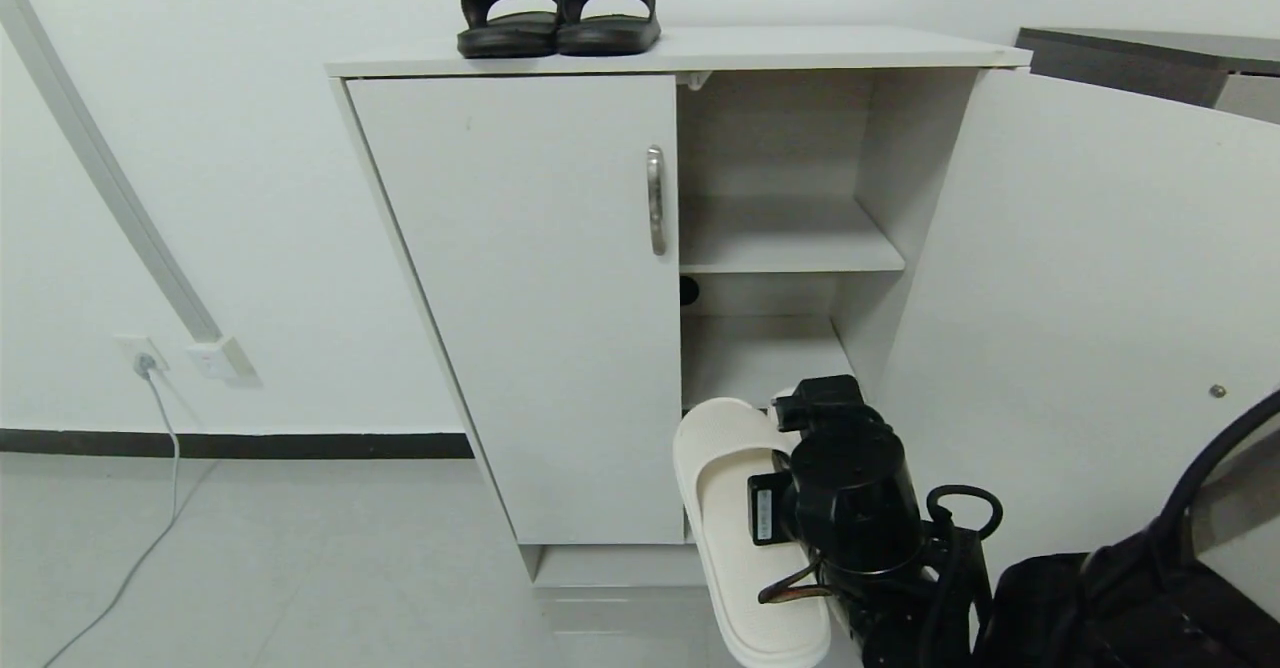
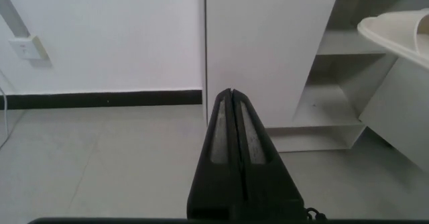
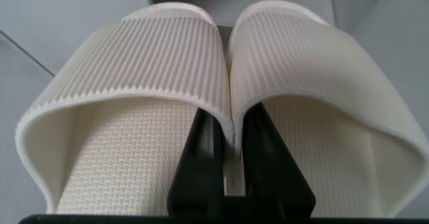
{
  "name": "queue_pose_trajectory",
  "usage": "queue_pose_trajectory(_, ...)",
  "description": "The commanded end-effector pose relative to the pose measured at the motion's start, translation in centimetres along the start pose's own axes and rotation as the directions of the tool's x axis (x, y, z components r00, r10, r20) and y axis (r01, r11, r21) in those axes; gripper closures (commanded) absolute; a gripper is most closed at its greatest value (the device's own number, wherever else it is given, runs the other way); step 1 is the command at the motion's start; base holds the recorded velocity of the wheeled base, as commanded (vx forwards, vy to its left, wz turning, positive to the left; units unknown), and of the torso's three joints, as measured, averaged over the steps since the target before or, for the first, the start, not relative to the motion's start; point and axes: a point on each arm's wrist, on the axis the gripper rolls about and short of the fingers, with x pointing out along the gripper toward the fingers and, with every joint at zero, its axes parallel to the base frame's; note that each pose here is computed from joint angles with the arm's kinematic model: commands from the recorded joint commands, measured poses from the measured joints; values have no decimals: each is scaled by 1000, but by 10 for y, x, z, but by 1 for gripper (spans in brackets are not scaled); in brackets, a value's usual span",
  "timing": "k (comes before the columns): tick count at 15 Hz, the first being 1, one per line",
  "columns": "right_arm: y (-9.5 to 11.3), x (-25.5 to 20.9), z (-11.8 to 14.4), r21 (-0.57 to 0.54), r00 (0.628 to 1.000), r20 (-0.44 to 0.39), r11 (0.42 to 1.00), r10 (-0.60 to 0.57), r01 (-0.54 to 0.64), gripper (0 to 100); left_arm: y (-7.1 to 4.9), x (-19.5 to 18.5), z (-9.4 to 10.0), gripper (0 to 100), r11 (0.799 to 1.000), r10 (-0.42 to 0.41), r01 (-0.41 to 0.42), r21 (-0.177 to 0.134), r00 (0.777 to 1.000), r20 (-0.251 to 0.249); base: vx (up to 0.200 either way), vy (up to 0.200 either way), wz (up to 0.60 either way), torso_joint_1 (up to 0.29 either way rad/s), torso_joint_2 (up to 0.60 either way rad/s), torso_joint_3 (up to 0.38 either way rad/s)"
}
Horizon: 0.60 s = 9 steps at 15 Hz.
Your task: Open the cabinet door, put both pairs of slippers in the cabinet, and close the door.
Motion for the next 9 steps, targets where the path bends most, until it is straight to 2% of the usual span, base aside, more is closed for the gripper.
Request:
queue_pose_trajectory(1,0,5,-6,-12,1000,-13,1000,-11,11,100,0,0,0,100,1000,-1,1,0,1000,-2,0,0,0,0,0,0)
queue_pose_trajectory(4,-4,16,-13,-20,999,-30,999,-36,36,100,0,0,0,100,1000,-1,1,0,1000,-2,0,0,0,0,0,0)
queue_pose_trajectory(9,0,34,-28,-10,999,-8,999,-43,43,100,0,0,0,100,1000,-1,1,0,1000,-2,0,0,0,0,0,0)
